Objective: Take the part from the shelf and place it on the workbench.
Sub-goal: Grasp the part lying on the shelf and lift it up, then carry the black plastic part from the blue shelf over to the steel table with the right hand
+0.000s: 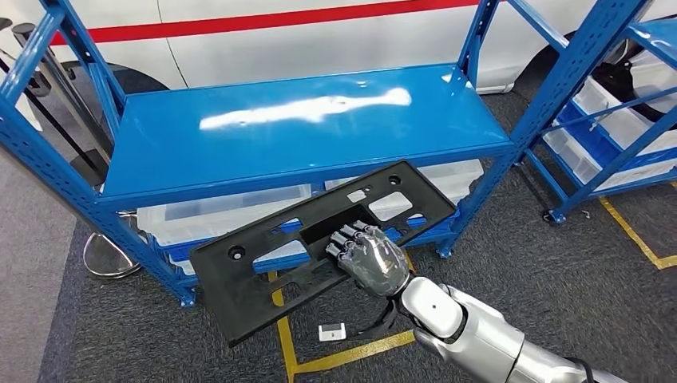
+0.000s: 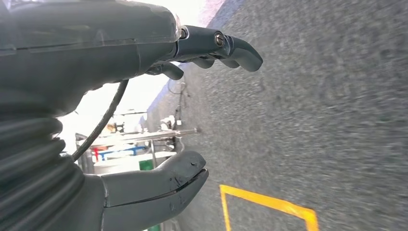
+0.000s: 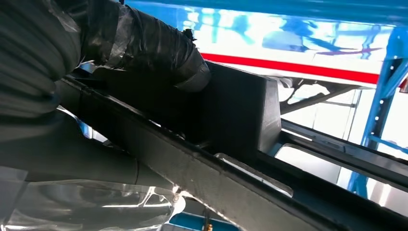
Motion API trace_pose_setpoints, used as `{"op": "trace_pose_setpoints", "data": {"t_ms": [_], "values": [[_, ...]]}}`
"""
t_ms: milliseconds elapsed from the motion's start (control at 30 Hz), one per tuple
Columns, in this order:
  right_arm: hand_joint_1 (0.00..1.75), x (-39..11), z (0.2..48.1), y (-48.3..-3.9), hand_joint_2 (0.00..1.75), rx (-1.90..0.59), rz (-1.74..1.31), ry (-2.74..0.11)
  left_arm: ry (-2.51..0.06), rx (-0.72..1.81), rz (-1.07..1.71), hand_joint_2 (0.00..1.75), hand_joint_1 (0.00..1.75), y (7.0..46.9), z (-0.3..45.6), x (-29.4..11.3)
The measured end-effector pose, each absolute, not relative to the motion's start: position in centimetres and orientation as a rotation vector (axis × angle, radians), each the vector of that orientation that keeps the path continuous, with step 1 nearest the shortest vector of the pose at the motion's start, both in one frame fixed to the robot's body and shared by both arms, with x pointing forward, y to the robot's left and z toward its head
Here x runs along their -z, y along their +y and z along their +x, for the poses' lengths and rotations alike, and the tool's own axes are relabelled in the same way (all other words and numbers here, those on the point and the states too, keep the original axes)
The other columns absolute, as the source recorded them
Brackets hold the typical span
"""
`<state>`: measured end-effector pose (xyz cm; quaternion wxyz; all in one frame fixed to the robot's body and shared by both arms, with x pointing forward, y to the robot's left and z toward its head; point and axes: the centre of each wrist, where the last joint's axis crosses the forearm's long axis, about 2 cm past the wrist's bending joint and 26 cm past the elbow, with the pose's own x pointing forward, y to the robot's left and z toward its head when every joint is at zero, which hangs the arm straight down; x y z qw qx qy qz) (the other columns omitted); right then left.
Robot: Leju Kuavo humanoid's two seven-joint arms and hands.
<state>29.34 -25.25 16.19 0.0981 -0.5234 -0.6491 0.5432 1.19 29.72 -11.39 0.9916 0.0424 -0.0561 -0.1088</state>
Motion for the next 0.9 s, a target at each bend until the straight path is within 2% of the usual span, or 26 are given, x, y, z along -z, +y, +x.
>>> {"op": "trace_pose_setpoints", "data": {"t_ms": [900], "values": [[1.75, -17.4, 29.9, -27.0, 1.75, -1.543, -1.564, -1.9, -0.116, 0.199, 0.078, 1.75, 0.0, 29.3, 2.1, 11.3]]}}
